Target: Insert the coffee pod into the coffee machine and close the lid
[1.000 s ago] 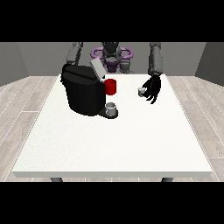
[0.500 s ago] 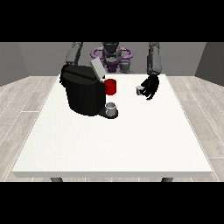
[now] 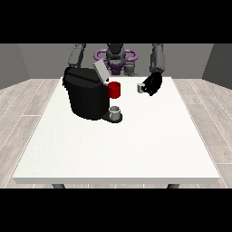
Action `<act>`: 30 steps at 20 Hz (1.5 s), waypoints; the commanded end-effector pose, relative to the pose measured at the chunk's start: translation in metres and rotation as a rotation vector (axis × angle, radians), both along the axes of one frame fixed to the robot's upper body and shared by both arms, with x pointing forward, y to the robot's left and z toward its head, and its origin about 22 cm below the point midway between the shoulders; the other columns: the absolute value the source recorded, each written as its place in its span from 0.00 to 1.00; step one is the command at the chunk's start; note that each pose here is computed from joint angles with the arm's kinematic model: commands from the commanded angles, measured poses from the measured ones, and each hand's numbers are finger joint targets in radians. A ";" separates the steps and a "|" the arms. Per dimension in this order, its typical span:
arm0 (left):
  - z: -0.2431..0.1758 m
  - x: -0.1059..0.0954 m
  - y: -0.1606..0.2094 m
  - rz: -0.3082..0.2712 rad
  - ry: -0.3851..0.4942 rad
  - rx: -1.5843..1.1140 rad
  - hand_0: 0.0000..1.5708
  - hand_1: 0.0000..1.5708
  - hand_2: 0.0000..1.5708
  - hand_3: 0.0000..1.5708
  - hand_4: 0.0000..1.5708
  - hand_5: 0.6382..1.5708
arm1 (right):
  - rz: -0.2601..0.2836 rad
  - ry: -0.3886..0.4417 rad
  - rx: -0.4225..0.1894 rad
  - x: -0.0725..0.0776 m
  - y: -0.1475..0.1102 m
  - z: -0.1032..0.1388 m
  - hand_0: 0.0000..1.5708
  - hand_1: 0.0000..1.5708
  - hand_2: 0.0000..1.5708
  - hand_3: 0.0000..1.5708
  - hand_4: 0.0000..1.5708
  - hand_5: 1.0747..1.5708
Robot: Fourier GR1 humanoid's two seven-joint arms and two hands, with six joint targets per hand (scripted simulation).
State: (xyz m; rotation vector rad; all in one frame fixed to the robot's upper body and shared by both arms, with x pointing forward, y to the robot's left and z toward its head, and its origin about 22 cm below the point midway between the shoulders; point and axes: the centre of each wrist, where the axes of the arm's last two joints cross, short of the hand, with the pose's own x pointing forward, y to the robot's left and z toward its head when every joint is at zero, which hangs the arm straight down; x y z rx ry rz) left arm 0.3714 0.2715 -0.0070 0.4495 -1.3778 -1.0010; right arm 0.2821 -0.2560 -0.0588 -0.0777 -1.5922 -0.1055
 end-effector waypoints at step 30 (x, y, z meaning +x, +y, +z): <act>0.136 0.062 -0.060 0.021 -0.088 -0.187 0.88 0.88 0.90 0.80 0.38 1.00 | 0.087 -0.061 -0.019 0.017 -0.019 0.022 0.00 0.00 0.00 0.00 0.15 1.00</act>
